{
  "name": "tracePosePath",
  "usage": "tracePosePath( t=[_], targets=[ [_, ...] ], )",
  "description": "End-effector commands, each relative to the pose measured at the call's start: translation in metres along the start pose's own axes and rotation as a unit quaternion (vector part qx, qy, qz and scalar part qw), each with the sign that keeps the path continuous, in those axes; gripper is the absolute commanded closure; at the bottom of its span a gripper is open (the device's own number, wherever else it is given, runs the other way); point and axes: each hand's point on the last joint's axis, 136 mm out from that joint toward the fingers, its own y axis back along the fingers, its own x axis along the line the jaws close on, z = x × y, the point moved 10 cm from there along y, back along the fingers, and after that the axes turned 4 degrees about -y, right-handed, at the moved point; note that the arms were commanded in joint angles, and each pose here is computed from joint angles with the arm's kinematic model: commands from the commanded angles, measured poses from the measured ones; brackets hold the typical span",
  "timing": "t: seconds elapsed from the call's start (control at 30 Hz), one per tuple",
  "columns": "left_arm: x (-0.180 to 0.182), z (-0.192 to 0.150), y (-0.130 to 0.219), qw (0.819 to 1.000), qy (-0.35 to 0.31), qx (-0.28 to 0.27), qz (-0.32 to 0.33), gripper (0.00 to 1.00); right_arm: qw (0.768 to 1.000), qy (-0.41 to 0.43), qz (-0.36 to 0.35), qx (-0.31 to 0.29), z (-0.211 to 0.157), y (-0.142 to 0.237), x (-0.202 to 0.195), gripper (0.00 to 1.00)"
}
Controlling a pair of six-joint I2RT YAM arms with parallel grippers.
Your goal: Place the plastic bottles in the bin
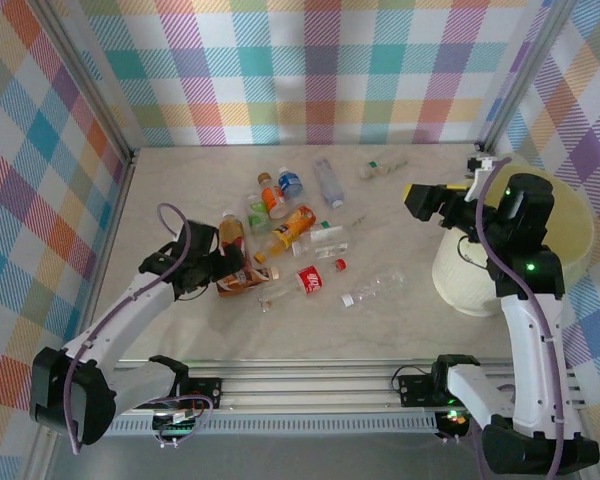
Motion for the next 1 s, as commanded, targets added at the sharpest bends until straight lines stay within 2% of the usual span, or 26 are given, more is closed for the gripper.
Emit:
tracePosePath(
  t=[0.0, 0.07, 0.1, 0.2, 0.23, 0.37, 0.47, 0.73, 0.97],
  targets=[
    [0.002, 0.008, 0.009, 0.998, -0.049, -0.011, 0.027, 0.0, 0.999, 0.035, 0.027, 0.012, -0.005, -0.01, 0.004, 0.0],
    [0.003, 0.016, 0.016, 0.997, -0.043, -0.024, 0.063, 0.0, 0.999, 0.04, 0.028, 0.019, -0.009, -0.017, 0.004, 0.0],
    [0.001, 0.018, 0.016, 0.997, -0.036, -0.027, 0.058, 0.0, 0.999, 0.04, 0.027, 0.021, -0.011, -0.021, 0.003, 0.0],
    [-0.017, 0.022, 0.001, 0.999, -0.025, -0.008, -0.032, 0.0, 0.998, 0.04, 0.026, 0.028, -0.015, -0.032, 0.001, 0.0],
    [-0.021, 0.024, -0.005, 0.999, -0.025, 0.004, -0.038, 0.0, 0.998, 0.04, 0.024, 0.03, -0.016, -0.034, 0.001, 0.0],
    [-0.023, 0.036, -0.028, 0.998, -0.051, 0.028, 0.034, 0.0, 0.998, 0.042, 0.023, 0.038, -0.02, -0.04, 0.003, 0.0],
    [-0.027, 0.044, -0.045, 0.995, -0.068, 0.04, 0.056, 0.0, 0.998, 0.044, 0.012, 0.038, -0.023, -0.04, 0.001, 0.0],
    [-0.038, 0.045, -0.085, 0.995, -0.072, 0.069, 0.025, 0.0, 0.997, 0.056, -0.048, 0.007, -0.029, -0.028, -0.007, 0.0],
    [-0.027, 0.043, -0.104, 0.995, -0.069, 0.076, 0.01, 0.23, 0.994, 0.074, -0.083, -0.005, -0.038, -0.02, -0.013, 0.0]
  ],
)
